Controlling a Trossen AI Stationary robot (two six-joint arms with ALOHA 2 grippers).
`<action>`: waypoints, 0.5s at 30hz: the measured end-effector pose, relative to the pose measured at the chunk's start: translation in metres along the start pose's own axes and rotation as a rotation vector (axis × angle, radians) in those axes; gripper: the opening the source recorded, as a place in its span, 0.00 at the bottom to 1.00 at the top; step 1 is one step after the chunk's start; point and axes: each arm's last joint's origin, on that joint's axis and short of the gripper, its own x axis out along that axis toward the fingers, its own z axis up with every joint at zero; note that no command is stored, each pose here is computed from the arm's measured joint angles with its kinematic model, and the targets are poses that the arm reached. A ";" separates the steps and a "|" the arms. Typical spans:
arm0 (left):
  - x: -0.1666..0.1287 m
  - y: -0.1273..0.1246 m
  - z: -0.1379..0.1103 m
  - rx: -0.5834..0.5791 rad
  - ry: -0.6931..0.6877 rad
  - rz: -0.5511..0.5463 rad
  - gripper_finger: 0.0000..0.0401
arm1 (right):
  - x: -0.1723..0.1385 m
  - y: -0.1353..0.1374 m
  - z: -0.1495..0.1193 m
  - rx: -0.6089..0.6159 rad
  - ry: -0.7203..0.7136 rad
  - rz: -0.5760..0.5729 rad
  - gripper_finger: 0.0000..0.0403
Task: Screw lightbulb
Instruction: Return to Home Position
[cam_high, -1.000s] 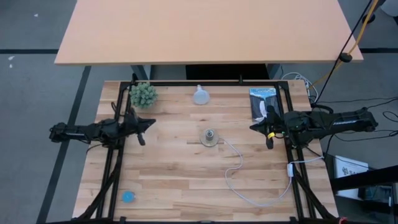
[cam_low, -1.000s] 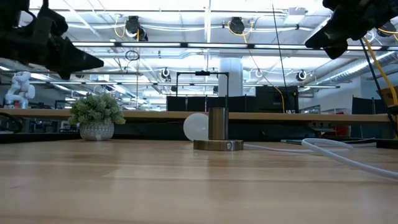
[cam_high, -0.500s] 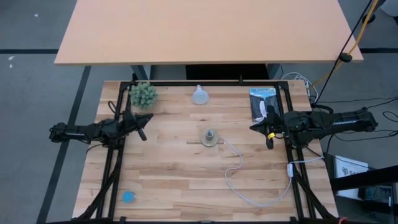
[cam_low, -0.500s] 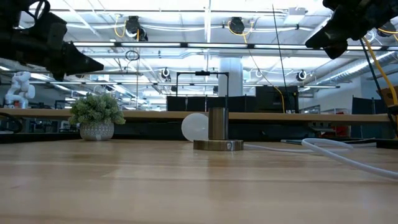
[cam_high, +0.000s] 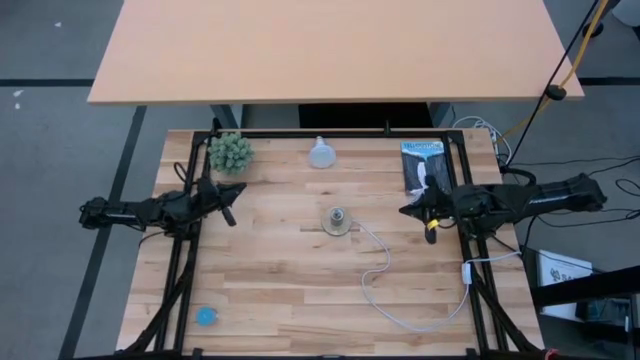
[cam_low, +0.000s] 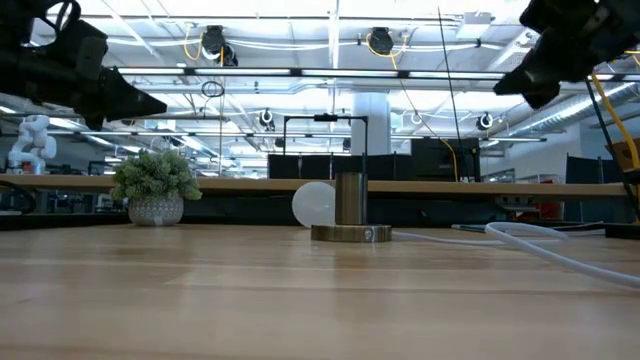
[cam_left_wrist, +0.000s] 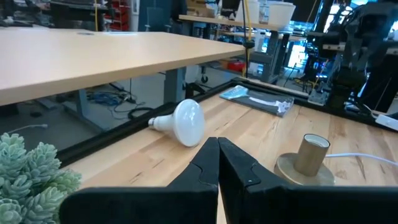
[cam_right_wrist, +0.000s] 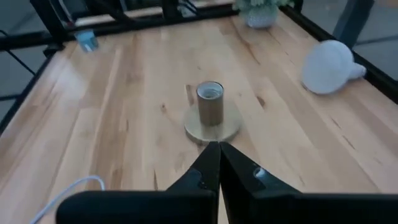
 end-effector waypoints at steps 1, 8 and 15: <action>0.000 0.000 0.000 0.000 0.000 0.000 0.00 | 0.004 0.000 -0.006 -0.001 -0.020 0.008 0.00; 0.000 0.000 0.000 0.000 0.000 0.000 0.00 | 0.031 -0.004 -0.052 0.004 -0.231 0.095 0.00; 0.000 0.000 0.000 0.000 0.000 0.000 0.00 | 0.026 -0.008 -0.056 0.020 -0.357 0.103 0.00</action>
